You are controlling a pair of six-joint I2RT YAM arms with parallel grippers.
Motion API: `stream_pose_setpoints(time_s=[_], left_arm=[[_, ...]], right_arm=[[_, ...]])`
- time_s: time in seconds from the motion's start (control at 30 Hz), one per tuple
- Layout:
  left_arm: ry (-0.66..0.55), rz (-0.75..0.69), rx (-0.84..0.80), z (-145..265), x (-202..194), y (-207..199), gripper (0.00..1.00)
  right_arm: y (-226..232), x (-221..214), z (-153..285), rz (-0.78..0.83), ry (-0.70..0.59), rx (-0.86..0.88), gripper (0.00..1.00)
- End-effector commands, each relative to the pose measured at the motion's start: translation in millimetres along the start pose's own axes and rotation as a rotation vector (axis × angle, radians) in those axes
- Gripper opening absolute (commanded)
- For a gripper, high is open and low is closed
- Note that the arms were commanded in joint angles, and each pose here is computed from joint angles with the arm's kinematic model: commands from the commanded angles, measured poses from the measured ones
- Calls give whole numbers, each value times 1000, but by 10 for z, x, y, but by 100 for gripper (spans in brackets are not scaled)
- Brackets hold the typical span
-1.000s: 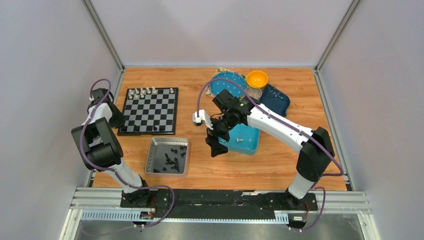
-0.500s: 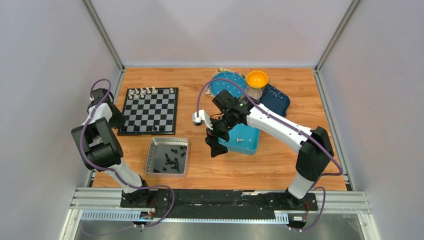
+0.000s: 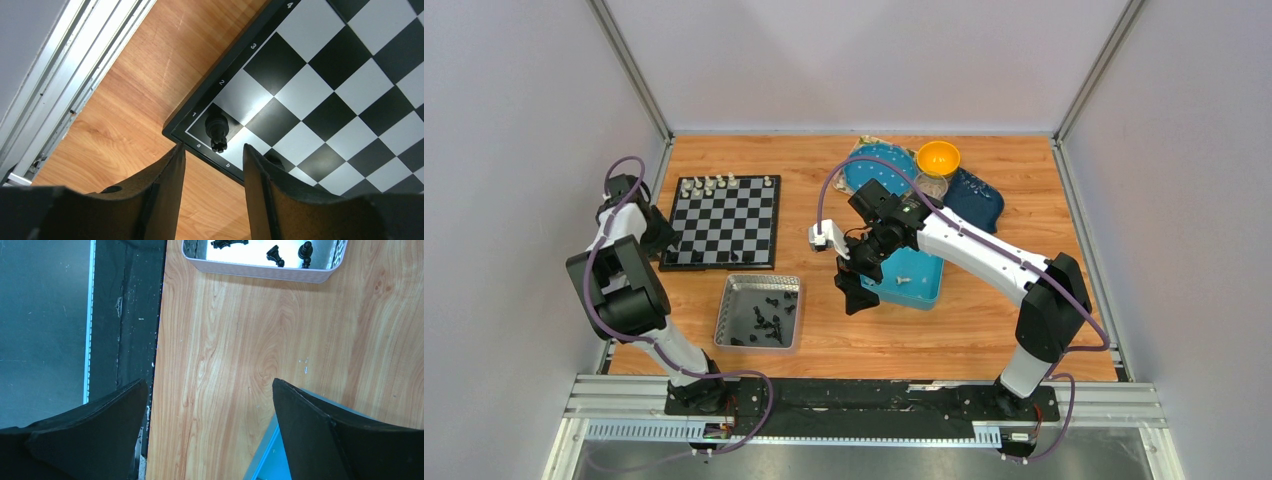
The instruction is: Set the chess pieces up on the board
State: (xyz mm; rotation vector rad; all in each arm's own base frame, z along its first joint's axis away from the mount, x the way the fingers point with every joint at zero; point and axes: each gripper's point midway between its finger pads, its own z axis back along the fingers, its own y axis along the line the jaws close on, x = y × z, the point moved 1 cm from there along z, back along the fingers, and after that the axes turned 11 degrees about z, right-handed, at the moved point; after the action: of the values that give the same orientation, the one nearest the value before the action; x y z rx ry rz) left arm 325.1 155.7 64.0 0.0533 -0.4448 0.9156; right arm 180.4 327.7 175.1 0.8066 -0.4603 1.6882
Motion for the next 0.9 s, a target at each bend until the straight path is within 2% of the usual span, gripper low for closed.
stream_pose_setpoints(time_s=[0.0, 0.17, 0.2, 0.23, 0.3, 0.33, 0.4, 0.43, 0.47, 0.57, 0.63, 0.7, 0.77, 0.8, 0.87], left_arm=[[-93, -16, -65, 386, 299, -111, 59], [-123, -56, -199, 768, 235, -249, 64], [-126, -64, -230, 825, 202, -278, 68], [-96, -81, -285, 839, 69, -323, 68], [-123, -93, -369, 1021, 0, -397, 70], [-83, -107, -441, 1052, -159, -460, 70], [-96, -121, -532, 1220, -268, -532, 70], [-49, -121, -581, 1224, -452, -564, 70], [-73, -133, -621, 1336, -498, -586, 70], [-49, -169, -685, 1454, -824, -610, 70], [6, -182, -730, 1470, -1101, -650, 70], [12, -193, -765, 1566, -1265, -678, 70], [31, -191, -792, 1610, -1453, -673, 70], [83, -143, -797, 1563, -1602, -652, 70], [90, -117, -842, 1611, -1732, -688, 67]], right_arm=[[-53, 169, 49, 27, -46, -13, 99], [-51, 220, 95, 56, -54, -17, 99], [-45, 231, 108, 64, -56, -17, 99], [-38, 244, 113, 91, -61, -13, 99], [-43, 273, 132, 128, -67, -12, 99], [-50, 290, 140, 148, -70, -12, 99], [-81, 330, 157, 203, -73, -17, 99], [-110, 383, 182, 227, -82, -28, 99], [-134, 415, 188, 257, -87, -35, 99], [-233, 550, 170, 328, -131, -66, 99], [-320, 587, 61, 313, -158, -57, 99], [-346, 607, -72, 269, -149, 24, 99], [-323, 671, -132, 228, -132, 123, 89], [-302, 720, -150, 200, -156, 153, 86], [-392, 780, -254, 159, -184, 131, 77]])
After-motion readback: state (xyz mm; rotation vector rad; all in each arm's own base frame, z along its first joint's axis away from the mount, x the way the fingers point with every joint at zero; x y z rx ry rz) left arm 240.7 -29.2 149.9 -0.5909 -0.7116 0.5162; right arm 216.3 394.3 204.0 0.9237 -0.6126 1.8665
